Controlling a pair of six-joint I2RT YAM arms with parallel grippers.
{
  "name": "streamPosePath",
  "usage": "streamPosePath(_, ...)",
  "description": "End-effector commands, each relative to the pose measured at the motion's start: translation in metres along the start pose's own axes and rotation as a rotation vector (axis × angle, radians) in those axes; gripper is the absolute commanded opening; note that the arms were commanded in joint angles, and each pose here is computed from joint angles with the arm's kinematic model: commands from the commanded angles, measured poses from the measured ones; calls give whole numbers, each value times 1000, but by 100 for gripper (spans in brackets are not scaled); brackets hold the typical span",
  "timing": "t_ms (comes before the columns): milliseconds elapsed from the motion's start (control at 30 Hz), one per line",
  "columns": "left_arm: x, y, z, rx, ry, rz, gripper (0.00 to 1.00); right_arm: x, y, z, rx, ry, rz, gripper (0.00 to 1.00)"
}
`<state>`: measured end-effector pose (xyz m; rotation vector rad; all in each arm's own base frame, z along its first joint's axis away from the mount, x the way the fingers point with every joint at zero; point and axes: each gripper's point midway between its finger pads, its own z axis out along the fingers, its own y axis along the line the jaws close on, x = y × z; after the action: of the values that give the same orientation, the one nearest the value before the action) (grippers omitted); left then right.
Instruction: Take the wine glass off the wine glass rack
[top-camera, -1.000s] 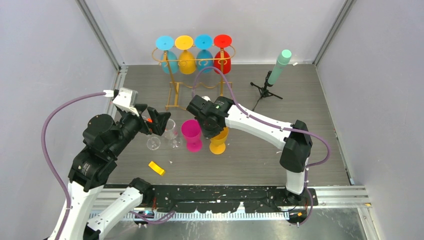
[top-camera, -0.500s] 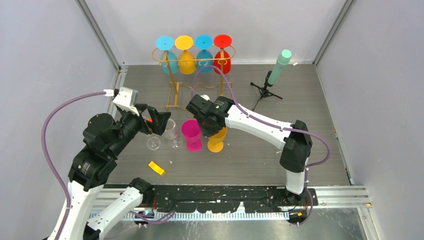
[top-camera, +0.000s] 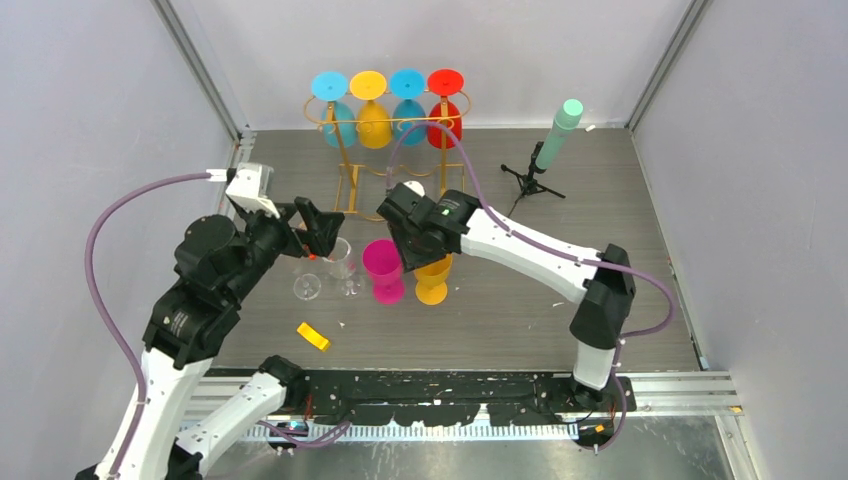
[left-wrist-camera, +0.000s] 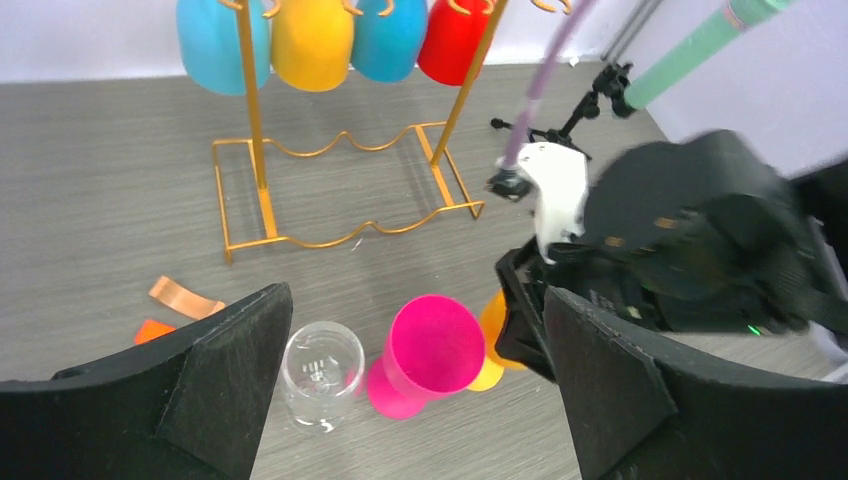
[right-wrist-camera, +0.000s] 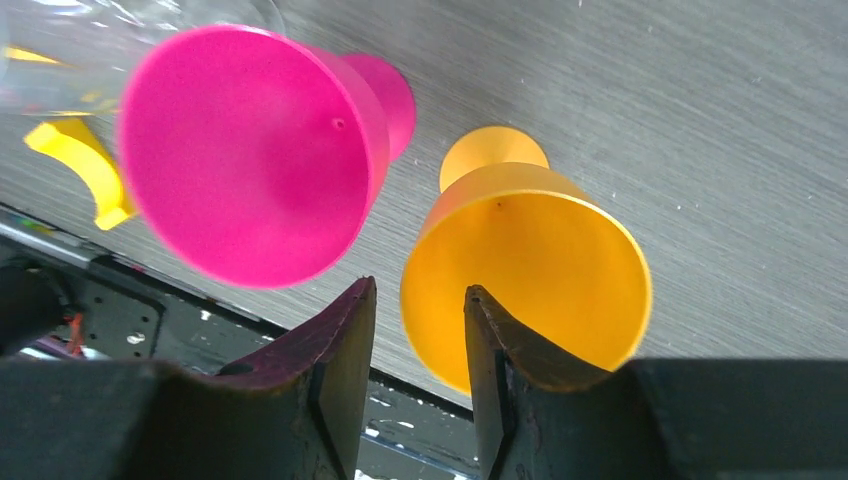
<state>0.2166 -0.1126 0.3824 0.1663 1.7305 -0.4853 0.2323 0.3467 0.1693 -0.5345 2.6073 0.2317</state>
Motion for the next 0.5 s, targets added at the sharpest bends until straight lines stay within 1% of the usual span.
streamPosePath(0,-33,14,13,-142,-109,-217,100,-49,7,-72,-129,-261,70,45)
streamPosePath(33,-34,20,18,-189,-110,-262,100,-49,7,-73,-135,-274,73,45)
streamPosePath(67,-36,21,23,-205,-114,-286,100,-58,7,-85,-161,-327,91,46)
streamPosePath(100,-39,22,29,-219,-122,-313,100,-58,6,-87,-165,-341,100,46)
streamPosePath(133,-42,24,38,-239,-130,-334,100,-66,6,-101,-188,-390,120,46)
streamPosePath(267,-76,26,54,-268,-198,-380,100,-77,-3,-128,-220,-490,176,46)
streamPosePath(367,-105,31,66,-279,-241,-407,100,-78,-11,-134,-233,-524,210,46)
streamPosePath(400,-114,33,71,-275,-253,-422,97,-76,-15,-137,-236,-531,218,46)
streamPosePath(467,-130,37,82,-280,-282,-436,82,-74,-19,-139,-241,-535,225,45)
